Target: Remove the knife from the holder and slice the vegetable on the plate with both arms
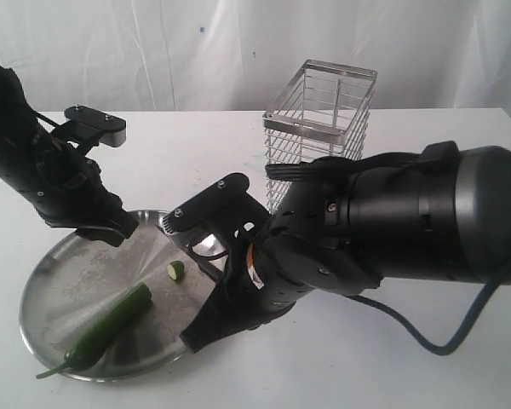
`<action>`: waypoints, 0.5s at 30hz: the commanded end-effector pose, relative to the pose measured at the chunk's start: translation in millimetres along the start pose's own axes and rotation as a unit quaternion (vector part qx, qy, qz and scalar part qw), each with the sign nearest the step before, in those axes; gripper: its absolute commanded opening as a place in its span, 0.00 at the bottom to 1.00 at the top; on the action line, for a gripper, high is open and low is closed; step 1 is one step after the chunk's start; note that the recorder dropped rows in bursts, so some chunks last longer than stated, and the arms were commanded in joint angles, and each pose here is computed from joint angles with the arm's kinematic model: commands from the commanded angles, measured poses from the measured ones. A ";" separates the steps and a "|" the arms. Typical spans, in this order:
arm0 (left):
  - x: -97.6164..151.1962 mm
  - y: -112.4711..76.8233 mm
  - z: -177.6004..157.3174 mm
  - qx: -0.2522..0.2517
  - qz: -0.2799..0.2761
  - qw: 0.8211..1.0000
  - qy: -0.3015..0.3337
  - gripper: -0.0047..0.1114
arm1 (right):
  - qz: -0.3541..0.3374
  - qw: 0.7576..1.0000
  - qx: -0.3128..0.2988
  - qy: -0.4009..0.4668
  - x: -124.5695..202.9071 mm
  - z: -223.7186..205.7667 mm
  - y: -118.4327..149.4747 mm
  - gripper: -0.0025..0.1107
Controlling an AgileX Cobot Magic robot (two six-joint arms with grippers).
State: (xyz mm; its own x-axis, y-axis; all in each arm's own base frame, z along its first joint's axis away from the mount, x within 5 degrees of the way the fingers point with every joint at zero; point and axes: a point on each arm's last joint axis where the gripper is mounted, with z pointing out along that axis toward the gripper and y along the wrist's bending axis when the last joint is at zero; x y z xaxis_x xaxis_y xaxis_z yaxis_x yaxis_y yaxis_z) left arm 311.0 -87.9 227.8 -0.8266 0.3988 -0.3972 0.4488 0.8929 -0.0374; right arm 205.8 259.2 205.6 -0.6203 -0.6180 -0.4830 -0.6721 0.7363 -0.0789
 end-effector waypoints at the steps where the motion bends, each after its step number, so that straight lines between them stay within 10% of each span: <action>1: 0.0 -1.8 -4.3 0.007 -0.011 1.000 -0.003 0.45 | 0.010 1.000 -0.004 0.010 5.6 3.2 0.6 0.02; 15: -0.1 -2.3 -4.2 0.007 -0.010 1.000 -0.003 0.45 | 0.040 0.999 -0.024 0.001 10.6 7.3 4.1 0.02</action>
State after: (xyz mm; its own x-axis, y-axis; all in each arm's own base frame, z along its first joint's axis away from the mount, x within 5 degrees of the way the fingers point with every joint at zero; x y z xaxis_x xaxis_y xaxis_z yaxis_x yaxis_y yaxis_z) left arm 311.0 -88.0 227.8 -0.8279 0.3958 -0.3974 0.4464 0.8939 -0.0397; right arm 199.8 257.1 193.6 -0.6702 -0.5705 -0.4748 -0.6434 0.7655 -0.0116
